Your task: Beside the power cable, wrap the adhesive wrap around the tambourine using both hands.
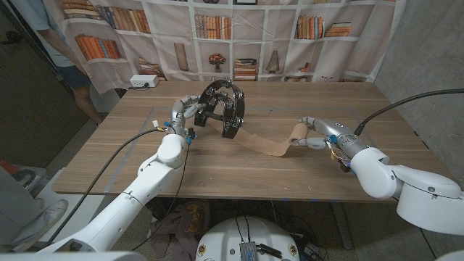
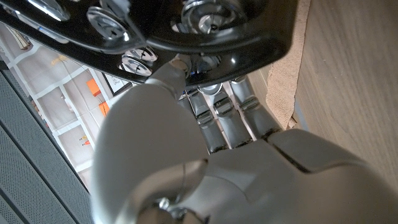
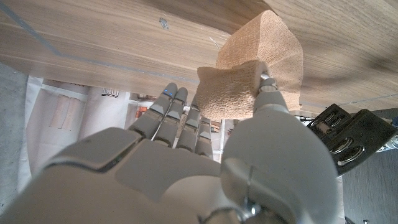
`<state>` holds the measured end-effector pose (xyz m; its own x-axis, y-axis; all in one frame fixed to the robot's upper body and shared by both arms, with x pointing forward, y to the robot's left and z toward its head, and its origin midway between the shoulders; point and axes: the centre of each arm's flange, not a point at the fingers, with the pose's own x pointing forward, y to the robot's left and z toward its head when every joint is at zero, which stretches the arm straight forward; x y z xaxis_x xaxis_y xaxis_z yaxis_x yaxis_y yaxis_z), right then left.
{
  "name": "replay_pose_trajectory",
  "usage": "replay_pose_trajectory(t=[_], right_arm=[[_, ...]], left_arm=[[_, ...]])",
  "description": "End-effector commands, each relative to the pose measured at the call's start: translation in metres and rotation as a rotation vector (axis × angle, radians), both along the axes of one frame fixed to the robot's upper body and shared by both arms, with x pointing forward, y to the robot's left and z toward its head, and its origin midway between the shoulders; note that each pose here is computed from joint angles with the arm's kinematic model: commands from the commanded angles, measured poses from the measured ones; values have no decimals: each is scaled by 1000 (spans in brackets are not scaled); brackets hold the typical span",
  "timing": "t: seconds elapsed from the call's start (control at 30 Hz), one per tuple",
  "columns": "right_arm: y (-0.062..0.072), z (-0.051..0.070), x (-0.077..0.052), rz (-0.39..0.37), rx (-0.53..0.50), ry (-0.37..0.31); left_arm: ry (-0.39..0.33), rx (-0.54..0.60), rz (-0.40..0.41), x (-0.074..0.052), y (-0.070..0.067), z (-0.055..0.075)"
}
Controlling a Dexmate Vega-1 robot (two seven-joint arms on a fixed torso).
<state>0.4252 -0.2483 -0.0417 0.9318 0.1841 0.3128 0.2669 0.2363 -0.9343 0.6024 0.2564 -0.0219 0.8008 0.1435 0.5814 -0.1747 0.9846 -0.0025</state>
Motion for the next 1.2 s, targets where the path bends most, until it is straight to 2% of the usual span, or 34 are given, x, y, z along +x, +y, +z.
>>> replay_pose_trajectory(t=[0.03,0.2,0.47,0.77,0.87,1.2], right_arm=[[18,-3,-4,46,17,11],[26,-6,-7,64,30,9],[37,-7,-10,102,43,2],[51,-3,-11,231,32,-12],[51,-2,-10,256,12,0],[50,0,-14,295,11,-21]], left_arm=[[-34,-99,12,7,-6,-3],[-25,-122,-37,13,-13,-2],[-35,-99,-21,17,-12,4],[-27,-75,-47,23,-14,9],[-36,-63,-35,21,-14,14],[-27,-69,-20,17,-16,10]])
